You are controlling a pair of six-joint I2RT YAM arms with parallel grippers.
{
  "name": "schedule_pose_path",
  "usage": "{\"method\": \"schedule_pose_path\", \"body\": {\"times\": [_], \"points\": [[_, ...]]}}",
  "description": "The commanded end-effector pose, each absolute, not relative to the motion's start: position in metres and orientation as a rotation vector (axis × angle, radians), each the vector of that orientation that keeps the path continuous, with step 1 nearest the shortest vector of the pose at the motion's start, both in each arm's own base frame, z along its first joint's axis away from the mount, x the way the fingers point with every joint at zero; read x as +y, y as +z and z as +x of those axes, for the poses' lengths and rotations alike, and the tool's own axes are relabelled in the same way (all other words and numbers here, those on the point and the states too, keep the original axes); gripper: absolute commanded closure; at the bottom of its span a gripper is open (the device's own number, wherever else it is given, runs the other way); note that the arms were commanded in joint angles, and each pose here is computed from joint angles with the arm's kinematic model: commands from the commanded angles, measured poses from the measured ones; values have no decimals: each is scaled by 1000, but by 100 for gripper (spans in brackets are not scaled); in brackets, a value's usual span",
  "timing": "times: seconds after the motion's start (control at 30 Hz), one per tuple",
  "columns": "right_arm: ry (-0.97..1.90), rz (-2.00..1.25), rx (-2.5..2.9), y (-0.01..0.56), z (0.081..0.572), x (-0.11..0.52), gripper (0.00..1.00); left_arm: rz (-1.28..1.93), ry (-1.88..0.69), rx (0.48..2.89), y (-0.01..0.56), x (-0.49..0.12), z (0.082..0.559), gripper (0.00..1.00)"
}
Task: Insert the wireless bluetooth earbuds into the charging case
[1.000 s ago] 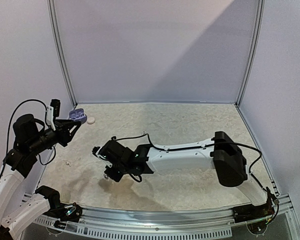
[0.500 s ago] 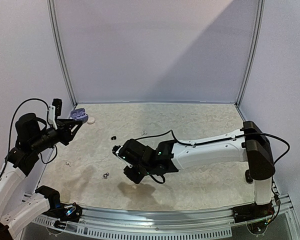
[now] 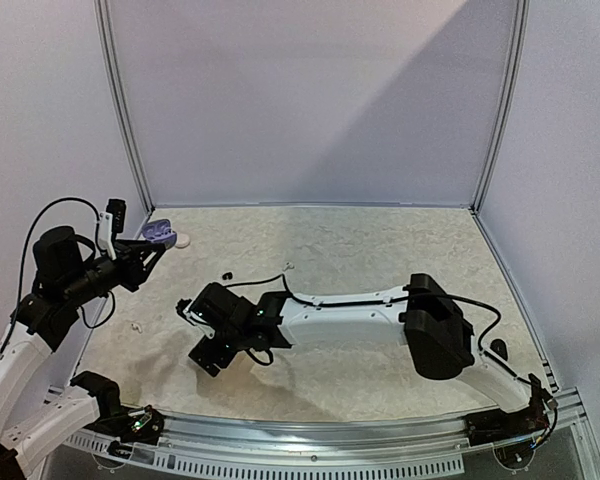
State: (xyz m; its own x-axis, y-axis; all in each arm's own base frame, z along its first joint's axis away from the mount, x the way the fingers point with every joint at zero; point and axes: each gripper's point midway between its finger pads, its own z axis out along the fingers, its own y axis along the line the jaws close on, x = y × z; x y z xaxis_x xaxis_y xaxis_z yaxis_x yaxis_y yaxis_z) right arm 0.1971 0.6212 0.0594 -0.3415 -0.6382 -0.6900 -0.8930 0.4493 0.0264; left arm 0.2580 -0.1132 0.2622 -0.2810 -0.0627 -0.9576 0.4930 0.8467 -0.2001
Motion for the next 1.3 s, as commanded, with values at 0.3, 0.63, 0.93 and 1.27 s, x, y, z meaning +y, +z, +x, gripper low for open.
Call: {"method": "schedule_pose_path", "body": {"times": [0.3,0.63,0.93,1.27], "points": [[481,-1268,2153,-4,216,620,29,319,-540,1785,261,-109,257,100],[449,-1307,2193,-12,207,606,60,326,-526,1781,262,-108,256,100],[364,-1259,2214,10,207,578,69,327,-521,1784,259,-108,256,100],[299,-1217,2309,8,193,541,70,337,-519,1784,259,-108,256,100]]}}
